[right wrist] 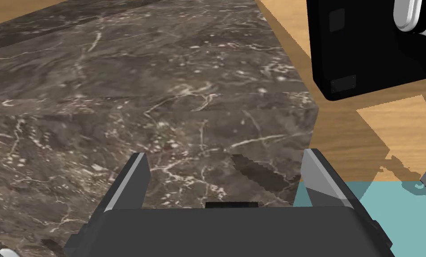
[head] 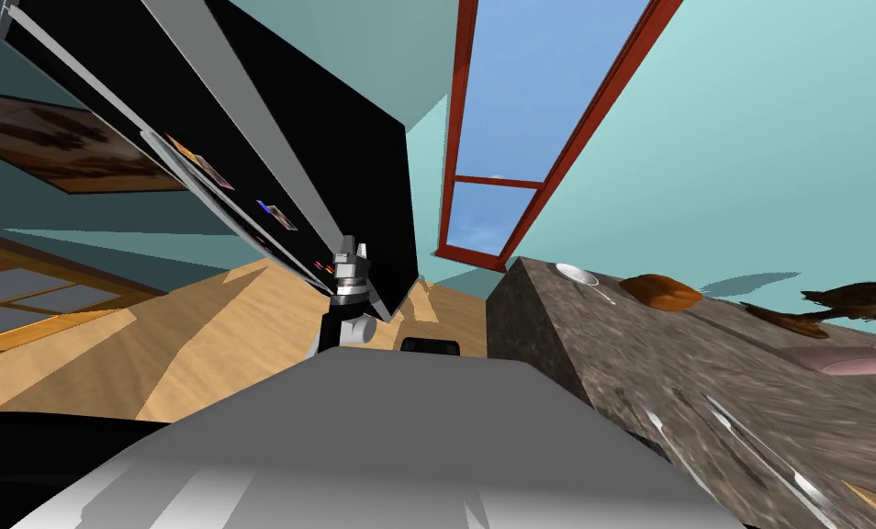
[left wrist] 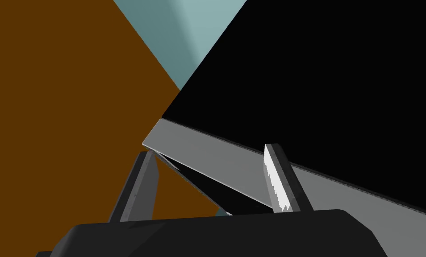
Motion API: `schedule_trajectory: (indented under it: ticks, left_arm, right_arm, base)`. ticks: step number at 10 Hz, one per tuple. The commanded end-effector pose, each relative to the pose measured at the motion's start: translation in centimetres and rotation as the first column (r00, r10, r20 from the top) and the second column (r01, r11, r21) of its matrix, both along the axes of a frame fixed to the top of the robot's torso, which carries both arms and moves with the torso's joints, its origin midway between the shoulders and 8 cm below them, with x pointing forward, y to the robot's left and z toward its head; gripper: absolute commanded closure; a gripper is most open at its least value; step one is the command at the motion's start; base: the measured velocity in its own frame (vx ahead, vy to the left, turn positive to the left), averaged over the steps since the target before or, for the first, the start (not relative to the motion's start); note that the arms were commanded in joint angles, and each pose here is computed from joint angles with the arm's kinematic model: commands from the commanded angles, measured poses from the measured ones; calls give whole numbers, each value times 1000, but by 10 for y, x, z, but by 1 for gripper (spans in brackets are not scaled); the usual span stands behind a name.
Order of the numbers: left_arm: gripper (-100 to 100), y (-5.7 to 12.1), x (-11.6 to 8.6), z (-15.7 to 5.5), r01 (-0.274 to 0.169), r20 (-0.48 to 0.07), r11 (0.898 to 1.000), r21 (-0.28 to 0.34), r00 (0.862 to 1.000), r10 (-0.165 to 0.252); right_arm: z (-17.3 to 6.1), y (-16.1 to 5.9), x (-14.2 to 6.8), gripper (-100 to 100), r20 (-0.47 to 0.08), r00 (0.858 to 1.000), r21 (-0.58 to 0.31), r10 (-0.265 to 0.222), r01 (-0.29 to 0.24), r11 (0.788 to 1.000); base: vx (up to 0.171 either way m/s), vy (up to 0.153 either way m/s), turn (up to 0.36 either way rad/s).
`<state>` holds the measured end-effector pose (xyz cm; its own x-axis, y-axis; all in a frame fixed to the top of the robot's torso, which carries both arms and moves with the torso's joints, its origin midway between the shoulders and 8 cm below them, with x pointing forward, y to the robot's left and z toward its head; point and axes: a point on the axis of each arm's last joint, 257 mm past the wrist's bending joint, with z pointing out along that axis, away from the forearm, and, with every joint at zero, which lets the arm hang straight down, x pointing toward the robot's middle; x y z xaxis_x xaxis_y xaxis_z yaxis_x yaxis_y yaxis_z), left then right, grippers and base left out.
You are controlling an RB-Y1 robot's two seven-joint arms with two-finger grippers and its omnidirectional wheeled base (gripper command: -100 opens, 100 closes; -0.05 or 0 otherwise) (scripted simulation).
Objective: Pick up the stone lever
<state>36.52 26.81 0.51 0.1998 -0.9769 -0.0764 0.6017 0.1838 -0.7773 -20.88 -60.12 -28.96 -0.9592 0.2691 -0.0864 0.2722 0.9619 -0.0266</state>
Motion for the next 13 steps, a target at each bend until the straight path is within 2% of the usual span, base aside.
schedule_trajectory:
  ticks: [1,3,4,5,6,10,11,12,13]
  left_arm:
    - [0,0,0,0,0,0,1000,0,1000,0]
    - [0,0,0,0,0,0,1000,0,1000,0]
    - [0,0,0,0,0,0,1000,0,1000,0]
    - [0,0,0,0,0,0,1000,0,1000,0]
    - [0,0,0,0,0,0,1000,0,1000,0]
    - [0,0,0,0,0,0,1000,0,1000,0]
    - [0,0,0,0,0,0,1000,0,1000,0]
    - [0,0,0,0,0,0,1000,0,1000,0]
    - [0,0,0,0,0,0,1000,0,1000,0]
  right_arm:
    - [9,-15,5,-100,-17,999,-13,42,-42,999]
    - [11,-23,15,-100,-14,997,-20,70,-71,997]
    - [9,-22,12,-100,-14,998,-18,62,-62,998]
    - [9,-22,13,0,-14,998,-19,64,-65,998]
    - [1,-19,12,-100,-11,998,-19,63,-63,998]
    - [-16,-13,10,-100,-7,998,-17,61,-61,998]
    - [-13,-14,11,-100,-7,998,-18,60,-60,998]
    - [-14,-14,10,100,-7,998,-18,61,-61,998]
    - [-14,-14,10,100,-7,998,-18,61,-61,998]
  base:
    - [261,10,104]
    - [251,8,89]
    - [85,-1,23]
    - [19,-1,1]
    - [6,-16,11]
    - [-4,-24,7]
    - [-1,-8,1]
    - [0,0,0]
    - [0,0,0]
